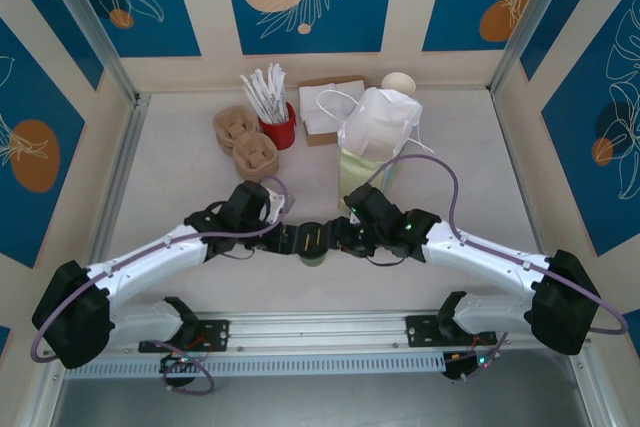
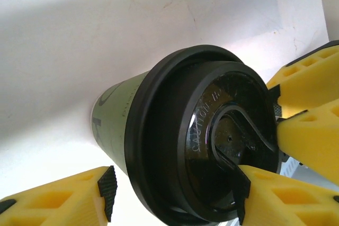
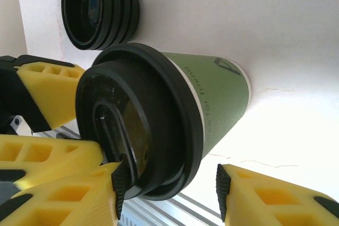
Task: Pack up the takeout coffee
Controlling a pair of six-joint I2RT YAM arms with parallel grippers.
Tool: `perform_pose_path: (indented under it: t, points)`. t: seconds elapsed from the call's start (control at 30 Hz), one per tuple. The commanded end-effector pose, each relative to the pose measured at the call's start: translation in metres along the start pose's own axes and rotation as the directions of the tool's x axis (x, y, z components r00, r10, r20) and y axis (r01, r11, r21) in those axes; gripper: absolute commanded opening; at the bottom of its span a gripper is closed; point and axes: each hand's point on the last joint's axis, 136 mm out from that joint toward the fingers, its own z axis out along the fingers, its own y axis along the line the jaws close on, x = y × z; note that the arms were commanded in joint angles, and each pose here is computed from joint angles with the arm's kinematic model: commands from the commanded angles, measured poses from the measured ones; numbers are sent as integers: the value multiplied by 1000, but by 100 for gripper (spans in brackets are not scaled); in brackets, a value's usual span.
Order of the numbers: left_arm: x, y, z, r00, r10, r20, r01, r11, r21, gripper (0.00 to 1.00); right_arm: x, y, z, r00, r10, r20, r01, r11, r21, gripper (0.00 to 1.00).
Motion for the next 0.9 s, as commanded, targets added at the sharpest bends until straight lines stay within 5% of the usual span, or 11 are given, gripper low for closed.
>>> perform_pose_path:
  t: [0.0, 0.53, 0.87]
  points:
    - [4, 10, -4, 999, 0, -42, -3, 998, -70, 61, -6, 10, -6, 999, -31, 16, 31, 1000, 2, 52]
    - [-27, -11, -29, 998, 62, 26, -60, 995, -82, 68, -8, 30, -30, 998, -53, 35, 54, 997, -46, 52]
    - [-81, -2, -77, 970, 39, 238, 5, 983, -181, 70, -14, 58, -79, 988, -113, 100, 125, 986, -113, 52]
